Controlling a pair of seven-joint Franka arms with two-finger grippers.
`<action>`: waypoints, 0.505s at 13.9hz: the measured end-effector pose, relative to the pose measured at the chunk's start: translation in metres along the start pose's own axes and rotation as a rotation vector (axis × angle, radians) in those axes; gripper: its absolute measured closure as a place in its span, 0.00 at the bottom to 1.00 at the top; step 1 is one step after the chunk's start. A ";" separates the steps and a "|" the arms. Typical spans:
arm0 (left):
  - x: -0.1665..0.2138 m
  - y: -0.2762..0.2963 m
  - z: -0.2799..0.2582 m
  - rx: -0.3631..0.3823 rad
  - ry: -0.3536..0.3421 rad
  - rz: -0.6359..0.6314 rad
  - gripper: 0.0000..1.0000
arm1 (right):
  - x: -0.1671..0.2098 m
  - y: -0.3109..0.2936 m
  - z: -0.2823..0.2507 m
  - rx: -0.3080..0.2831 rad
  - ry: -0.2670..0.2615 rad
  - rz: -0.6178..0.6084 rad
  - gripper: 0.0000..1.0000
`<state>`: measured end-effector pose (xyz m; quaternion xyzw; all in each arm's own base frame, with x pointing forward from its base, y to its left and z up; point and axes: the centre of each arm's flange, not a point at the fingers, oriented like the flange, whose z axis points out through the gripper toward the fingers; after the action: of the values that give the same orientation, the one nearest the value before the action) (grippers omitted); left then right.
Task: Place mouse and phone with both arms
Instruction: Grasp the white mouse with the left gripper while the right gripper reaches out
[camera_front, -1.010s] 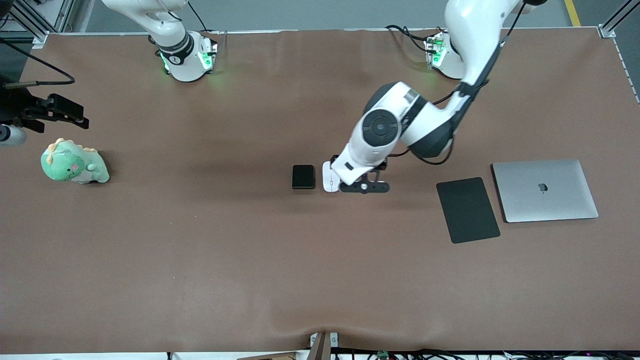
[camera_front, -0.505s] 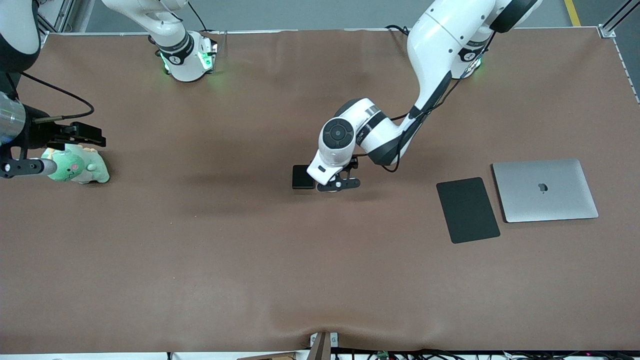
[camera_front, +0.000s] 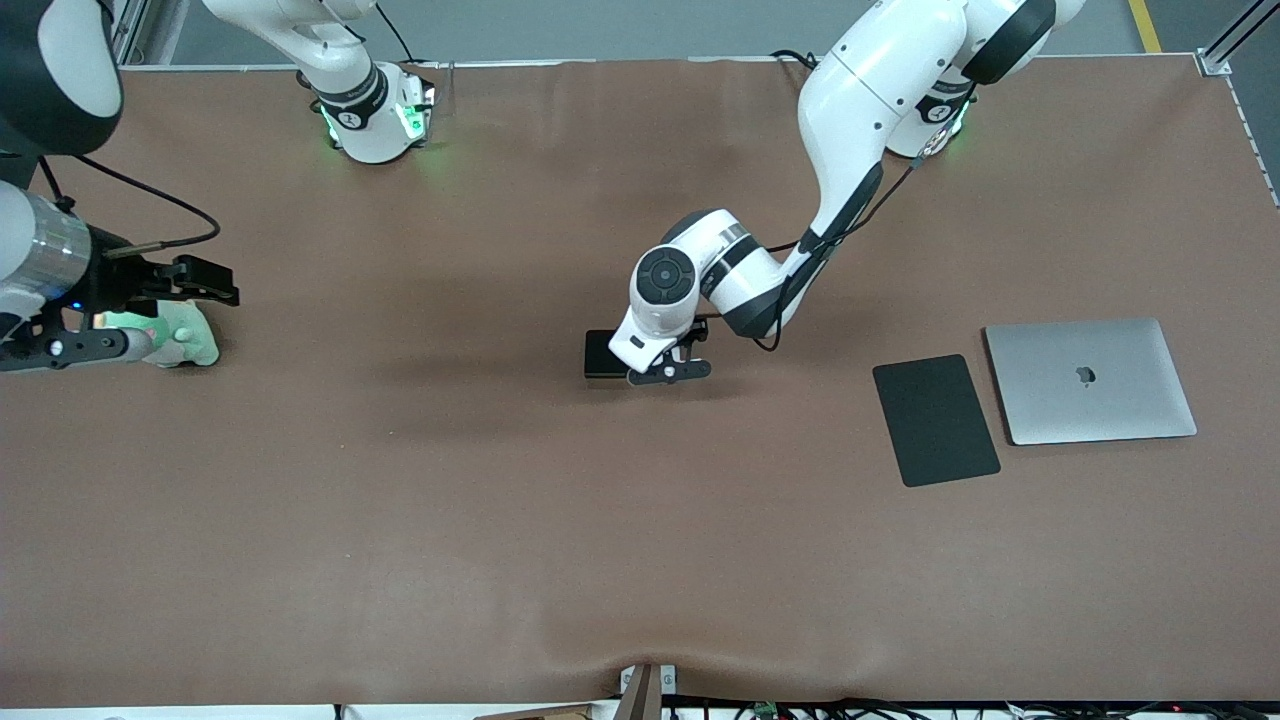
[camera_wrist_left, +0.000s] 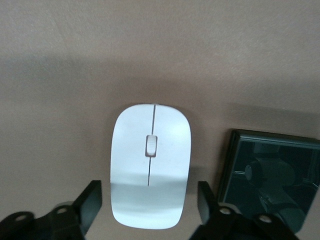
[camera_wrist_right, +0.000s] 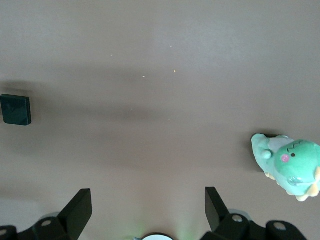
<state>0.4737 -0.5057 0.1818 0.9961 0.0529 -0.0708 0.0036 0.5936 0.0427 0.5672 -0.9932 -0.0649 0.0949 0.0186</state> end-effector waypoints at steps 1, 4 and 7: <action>0.000 0.000 0.002 0.001 -0.002 0.000 0.22 | 0.004 -0.005 0.004 0.009 -0.001 -0.007 0.00; 0.003 0.000 0.001 -0.002 0.002 -0.003 0.38 | 0.017 -0.019 0.017 0.044 0.001 0.008 0.00; 0.024 -0.011 -0.014 -0.013 0.019 -0.038 0.38 | 0.027 -0.042 0.028 0.049 0.006 0.029 0.00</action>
<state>0.4983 -0.4917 0.1926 0.9955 0.0720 -0.0612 0.0082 0.6096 0.0886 0.5367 -0.9936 -0.0479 0.0939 0.0415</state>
